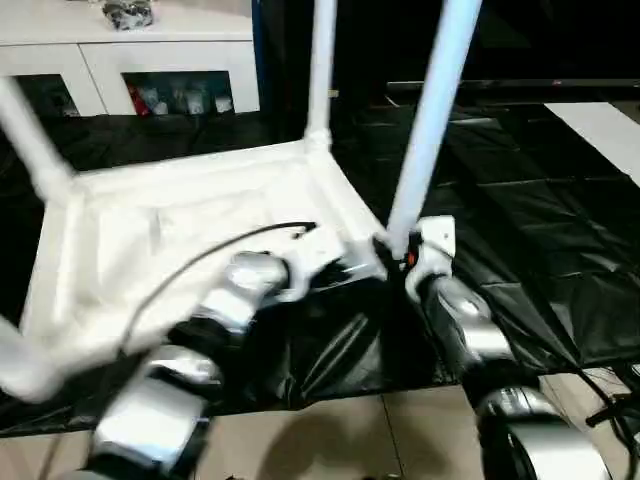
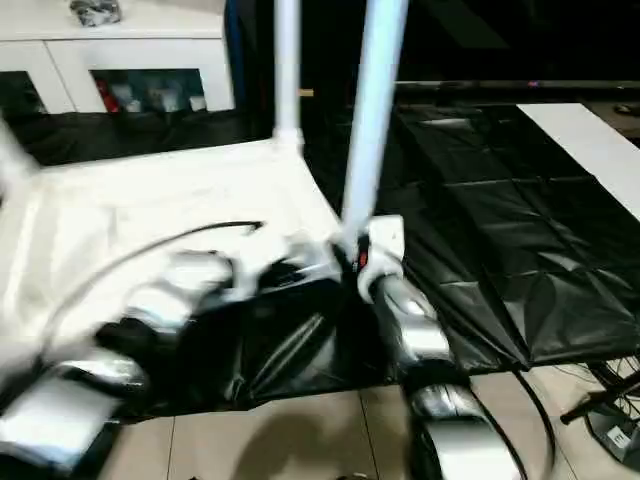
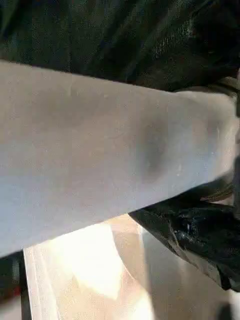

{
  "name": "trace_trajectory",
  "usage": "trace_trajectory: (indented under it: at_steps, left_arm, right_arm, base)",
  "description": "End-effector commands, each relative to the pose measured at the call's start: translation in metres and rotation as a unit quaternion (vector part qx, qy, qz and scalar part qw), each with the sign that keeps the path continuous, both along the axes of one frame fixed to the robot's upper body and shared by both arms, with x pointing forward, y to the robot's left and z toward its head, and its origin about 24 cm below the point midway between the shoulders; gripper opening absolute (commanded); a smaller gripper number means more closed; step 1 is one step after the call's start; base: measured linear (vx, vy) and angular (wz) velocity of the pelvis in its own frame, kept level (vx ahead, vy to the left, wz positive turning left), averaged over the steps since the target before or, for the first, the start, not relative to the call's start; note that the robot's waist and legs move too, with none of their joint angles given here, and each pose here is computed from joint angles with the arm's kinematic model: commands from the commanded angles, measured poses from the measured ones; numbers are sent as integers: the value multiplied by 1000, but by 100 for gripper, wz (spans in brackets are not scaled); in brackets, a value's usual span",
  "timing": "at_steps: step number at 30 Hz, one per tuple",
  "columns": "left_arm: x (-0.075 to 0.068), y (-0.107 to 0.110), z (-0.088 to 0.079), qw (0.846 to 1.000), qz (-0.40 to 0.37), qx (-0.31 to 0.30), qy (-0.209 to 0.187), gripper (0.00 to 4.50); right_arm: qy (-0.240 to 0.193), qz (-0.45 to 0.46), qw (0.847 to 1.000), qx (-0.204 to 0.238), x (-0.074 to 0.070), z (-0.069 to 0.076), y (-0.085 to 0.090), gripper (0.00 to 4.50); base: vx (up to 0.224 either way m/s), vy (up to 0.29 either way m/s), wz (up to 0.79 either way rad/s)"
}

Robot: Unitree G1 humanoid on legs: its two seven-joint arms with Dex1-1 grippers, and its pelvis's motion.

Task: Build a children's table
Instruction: Rotate leg to tighten, then rotate table base

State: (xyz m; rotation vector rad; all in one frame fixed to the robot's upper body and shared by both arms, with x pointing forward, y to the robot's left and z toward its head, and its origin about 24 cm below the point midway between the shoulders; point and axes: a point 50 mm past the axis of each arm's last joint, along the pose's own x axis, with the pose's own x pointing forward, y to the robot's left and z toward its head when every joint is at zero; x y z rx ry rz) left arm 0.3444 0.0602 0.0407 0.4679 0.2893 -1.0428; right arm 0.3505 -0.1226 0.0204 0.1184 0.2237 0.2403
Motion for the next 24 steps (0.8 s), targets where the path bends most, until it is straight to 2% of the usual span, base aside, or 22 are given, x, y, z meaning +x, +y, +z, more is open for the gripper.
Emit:
trace_trajectory:
  at_steps: [1, 2, 4, 9, 10, 12, 13, 16, 17, 18, 21, 22, 23, 24]
  left_arm:
    - [-3, -27, 5, 999, -21, -8, -24, 0]
    - [-2, -23, 5, 999, -24, -7, -25, 0]
    - [-1, -15, 5, 999, -22, -3, -28, 0]
    - [0, 8, 1, 999, -23, 18, -34, 0]
    - [1, 16, 0, 999, -24, 29, -37, 0]
    - [1, 16, 0, 999, -24, 29, -38, 0]
    - [2, 24, 0, 998, -28, 33, -42, 0]
    - [2, 28, 2, 998, -31, 29, -44, 0]
    - [2, 31, 2, 998, -34, 27, -48, 0]
    - [2, 31, 2, 998, -33, 26, -48, 0]
    - [3, 36, 6, 998, -18, 4, -59, 0]
    - [4, 37, 8, 999, -15, -19, -46, 0]
    - [4, 38, 9, 999, -15, -26, -41, 28]
    - [4, 40, 13, 998, -11, -48, -33, 28]
  right_arm:
    - [-9, 71, 997, 8, -4, 3, 45, 263]
    - [-24, 76, 997, 6, -3, 6, 44, 298]
    - [-43, 84, 995, 19, -3, 10, 41, 333]
    - [-71, 114, 991, 1, -11, 8, 23, 370]
    - [-77, 127, 989, -9, -16, 5, 13, 386]
    - [-78, 128, 989, -10, -16, 5, 13, 392]
    - [-81, 127, 988, -17, -24, 2, -6, 410]
    - [-79, 118, 989, -28, -32, 0, -21, 429]
    - [-80, 129, 988, -32, -39, -1, -26, 445]
    - [-80, 132, 987, -32, -40, -1, -27, 445]
    - [-81, 202, 976, -18, -60, -1, -21, 445]
    - [-78, 223, 972, -10, -65, 0, -17, 445]
    - [-76, 229, 970, -7, -66, 0, -15, 448]
    - [-74, 246, 967, -2, -70, 1, -11, 448]
  base:
    - [0, 0, 0]
    - [0, 0, 0]
    - [0, 0, 0]
    - [0, 0, 0]
    - [0, 0, 0]
    - [0, 0, 0]
    - [0, 0, 0]
    - [0, 0, 0]
    - [0, 0, 0]
    - [0, 0, 0]
    - [0, 0, 0]
    - [0, 0, 0]
    - [0, 0, 0]
    - [0, 0, 0]
